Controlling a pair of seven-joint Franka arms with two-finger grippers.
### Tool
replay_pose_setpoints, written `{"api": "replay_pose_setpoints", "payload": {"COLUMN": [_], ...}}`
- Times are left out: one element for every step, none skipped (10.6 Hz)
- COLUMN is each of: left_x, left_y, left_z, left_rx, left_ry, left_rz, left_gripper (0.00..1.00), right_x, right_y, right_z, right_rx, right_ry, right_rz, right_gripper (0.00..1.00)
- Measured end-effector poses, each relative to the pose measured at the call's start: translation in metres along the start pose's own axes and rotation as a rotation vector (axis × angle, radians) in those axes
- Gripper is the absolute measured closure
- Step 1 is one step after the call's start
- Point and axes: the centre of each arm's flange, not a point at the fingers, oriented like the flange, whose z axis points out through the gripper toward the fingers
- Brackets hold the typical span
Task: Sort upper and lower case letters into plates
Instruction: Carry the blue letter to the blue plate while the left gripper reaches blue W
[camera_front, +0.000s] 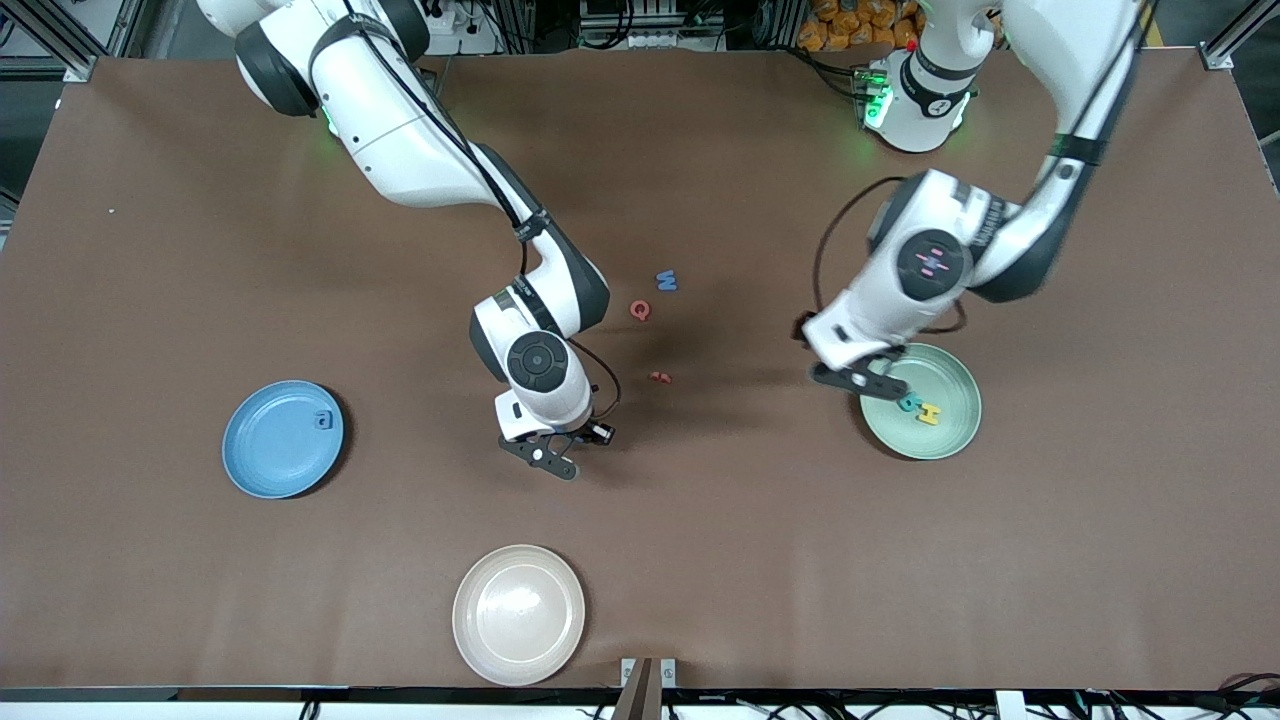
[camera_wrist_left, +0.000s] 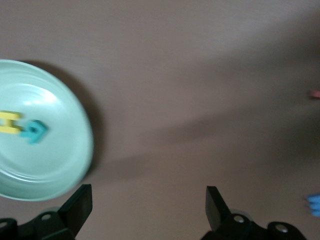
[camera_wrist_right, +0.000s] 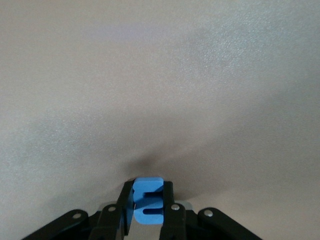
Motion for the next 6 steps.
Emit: {"api": "replay_pose_setpoints", "payload": {"left_x": [-0.009, -0.02, -0.035, -0.051, -0.065, -0.077], "left_y": [0.028, 0.057, 0.091, 0.124, 0.151, 0.174], "left_z": [0.0, 0.002, 0.007, 0.014, 0.022, 0.032], "left_rx": [-0.004, -0.004, 0.001, 0.008, 0.012, 0.007], "left_ry": [-0.003, -0.008, -0.016, -0.024, -0.031, -0.033], "left_rz": [-0.022, -0.062, -0.112, -0.147, -0.167, -0.187], "left_gripper": [0.0, 0.0, 0.0, 0.0, 0.0, 0.0], "right_x": [0.005, 0.017, 0.034, 0.054, 0.075, 0.095], "right_y": [0.005, 0.014, 0.028, 0.047, 0.069, 0.098], "right_z": [-0.002, -0.008, -0.018, -0.029, -0.039, -0.048], "right_rx": [-0.014, -0.032, -0.045, -0.051, -0.053, -0.055], "right_ry": [-0.008, -0.023, -0.039, -0.051, -0.062, -0.074], "right_rz": [-0.027, -0.056, -0.094, -0.135, -0.185, -0.237], "right_gripper": [0.73, 0.73, 0.73, 0.73, 0.73, 0.73]}}
